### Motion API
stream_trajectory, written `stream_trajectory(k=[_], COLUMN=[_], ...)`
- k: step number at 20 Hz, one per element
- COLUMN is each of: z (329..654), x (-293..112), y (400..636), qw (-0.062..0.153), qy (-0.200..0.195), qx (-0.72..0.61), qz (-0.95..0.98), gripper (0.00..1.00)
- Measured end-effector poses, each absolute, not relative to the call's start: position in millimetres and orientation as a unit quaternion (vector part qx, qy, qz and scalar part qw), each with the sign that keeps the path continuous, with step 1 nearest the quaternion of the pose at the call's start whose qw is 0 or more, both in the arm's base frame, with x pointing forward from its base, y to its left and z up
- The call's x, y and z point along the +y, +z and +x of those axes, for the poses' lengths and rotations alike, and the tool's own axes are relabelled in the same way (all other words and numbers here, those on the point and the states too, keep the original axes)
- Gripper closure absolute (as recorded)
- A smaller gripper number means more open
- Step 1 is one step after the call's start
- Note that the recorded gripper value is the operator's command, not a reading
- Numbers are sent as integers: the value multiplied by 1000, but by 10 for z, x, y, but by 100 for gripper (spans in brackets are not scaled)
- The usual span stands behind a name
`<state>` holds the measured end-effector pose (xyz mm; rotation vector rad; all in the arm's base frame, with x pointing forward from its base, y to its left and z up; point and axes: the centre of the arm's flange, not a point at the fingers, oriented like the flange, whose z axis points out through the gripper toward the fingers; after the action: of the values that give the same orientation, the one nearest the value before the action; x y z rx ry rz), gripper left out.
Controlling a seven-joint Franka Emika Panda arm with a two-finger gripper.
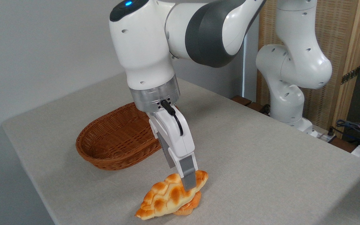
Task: Put bread into the basket
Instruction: 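Move the gripper over the braided bread roll and lower it, then close the gripper on the braided bread roll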
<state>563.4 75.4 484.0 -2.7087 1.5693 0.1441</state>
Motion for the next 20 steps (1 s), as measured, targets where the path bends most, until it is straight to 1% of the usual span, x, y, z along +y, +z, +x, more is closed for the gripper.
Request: stream_trajectory(k=[8, 14, 19, 20], z=[5626, 5684, 5688, 5691], x=[744, 738, 718, 713], y=[4672, 4647, 4501, 4467], qw=[-4, 10, 15, 15], qy=[59, 41, 34, 33], qx=[502, 504, 507, 508], qz=[-863, -862, -861, -861], gripper=[0, 0, 0, 3])
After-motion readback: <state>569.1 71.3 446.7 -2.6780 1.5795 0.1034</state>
